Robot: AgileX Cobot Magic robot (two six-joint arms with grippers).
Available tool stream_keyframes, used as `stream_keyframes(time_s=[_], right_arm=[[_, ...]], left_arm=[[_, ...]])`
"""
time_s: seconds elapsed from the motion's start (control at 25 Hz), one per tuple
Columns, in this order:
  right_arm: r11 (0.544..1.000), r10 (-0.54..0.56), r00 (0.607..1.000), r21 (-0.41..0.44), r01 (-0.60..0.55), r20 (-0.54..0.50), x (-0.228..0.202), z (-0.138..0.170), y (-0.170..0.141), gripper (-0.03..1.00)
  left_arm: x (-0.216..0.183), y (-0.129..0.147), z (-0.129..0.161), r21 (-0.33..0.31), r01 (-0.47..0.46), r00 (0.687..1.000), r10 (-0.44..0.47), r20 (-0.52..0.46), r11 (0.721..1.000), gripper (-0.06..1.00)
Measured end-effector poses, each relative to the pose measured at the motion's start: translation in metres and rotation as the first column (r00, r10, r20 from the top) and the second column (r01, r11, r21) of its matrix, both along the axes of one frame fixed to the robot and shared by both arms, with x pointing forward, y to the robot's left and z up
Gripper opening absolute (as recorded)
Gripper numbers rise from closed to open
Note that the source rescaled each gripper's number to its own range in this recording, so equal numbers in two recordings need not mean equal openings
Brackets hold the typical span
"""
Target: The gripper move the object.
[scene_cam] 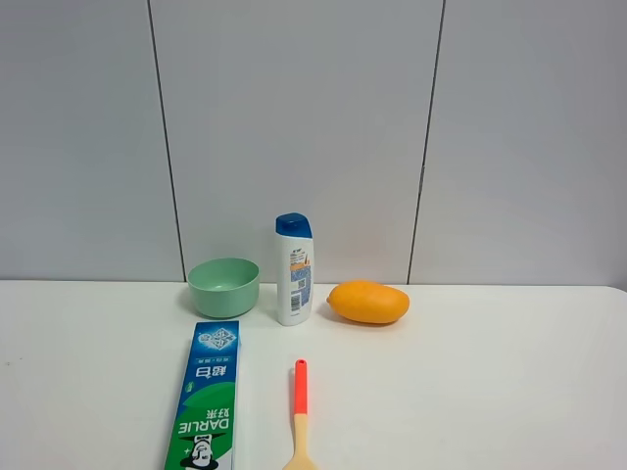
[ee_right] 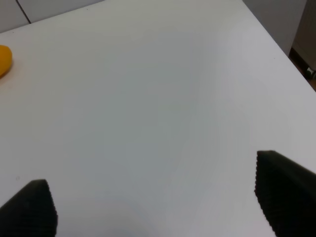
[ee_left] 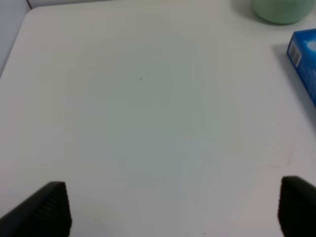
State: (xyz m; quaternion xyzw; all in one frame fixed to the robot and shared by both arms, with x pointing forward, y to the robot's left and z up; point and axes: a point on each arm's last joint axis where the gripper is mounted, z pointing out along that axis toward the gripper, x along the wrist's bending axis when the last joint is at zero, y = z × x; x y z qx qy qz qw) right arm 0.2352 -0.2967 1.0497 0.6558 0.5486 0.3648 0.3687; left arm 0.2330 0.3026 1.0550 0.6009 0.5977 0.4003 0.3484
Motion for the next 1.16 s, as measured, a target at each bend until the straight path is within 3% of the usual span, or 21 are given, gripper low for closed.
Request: stream_keyframes(time_s=[1.16], right_arm=[[1.000, 0.000, 1.000, 0.000, 0.000, 0.000, 0.0000, 0.0000, 0.0000, 0.81]], left_arm=[[0.0000, 0.0000, 0.0000, 0.000, 0.000, 1.000, 0.000, 0.000, 1.000, 1.00]])
